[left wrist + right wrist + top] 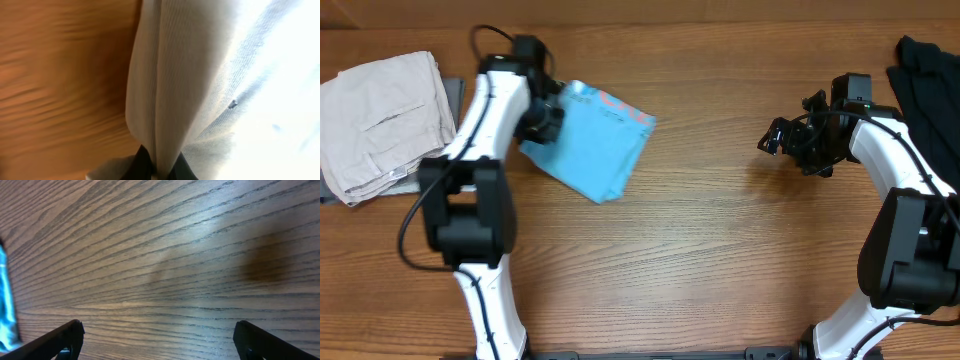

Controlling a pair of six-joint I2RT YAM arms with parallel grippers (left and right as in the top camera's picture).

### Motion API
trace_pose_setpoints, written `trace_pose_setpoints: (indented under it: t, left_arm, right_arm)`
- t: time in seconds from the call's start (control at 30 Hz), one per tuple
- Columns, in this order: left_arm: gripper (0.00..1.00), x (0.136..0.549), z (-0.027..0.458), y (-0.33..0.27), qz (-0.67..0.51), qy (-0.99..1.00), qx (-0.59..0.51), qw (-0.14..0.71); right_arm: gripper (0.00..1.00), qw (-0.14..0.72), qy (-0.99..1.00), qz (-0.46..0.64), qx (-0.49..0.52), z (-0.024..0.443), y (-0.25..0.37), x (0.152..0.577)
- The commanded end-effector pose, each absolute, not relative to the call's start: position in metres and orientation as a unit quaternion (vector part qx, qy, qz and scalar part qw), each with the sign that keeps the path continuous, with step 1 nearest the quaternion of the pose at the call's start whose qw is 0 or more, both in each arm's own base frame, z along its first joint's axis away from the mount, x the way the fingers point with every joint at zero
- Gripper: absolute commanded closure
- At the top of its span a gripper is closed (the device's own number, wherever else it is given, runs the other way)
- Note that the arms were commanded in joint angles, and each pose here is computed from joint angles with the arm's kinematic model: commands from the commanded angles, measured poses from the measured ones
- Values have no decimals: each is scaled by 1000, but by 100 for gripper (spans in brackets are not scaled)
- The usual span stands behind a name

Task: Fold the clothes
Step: 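Carry the blue shirt leftward onto the beige clothes stack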

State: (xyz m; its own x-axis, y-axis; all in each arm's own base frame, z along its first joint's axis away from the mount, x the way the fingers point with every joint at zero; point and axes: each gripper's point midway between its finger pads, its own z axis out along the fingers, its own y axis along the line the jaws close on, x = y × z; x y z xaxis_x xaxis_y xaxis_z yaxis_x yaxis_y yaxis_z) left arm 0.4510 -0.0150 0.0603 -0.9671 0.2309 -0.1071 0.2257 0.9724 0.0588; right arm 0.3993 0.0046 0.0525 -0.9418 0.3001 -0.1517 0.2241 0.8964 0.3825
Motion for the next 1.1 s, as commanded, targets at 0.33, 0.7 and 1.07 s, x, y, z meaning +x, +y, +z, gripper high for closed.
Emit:
trace_pose_setpoints:
  t: [0.33,0.7,1.07]
  left_arm:
    - [94,463,151,74,213,966,54,140]
    - [95,472,174,138,289,943,14,163]
    - [96,486,238,173,299,922,-57,239]
  right_arm:
    - [0,125,967,180,132,66,2,406]
    - [0,125,967,180,132,66,2,406]
    - [0,125,967,180,132,66,2,406]
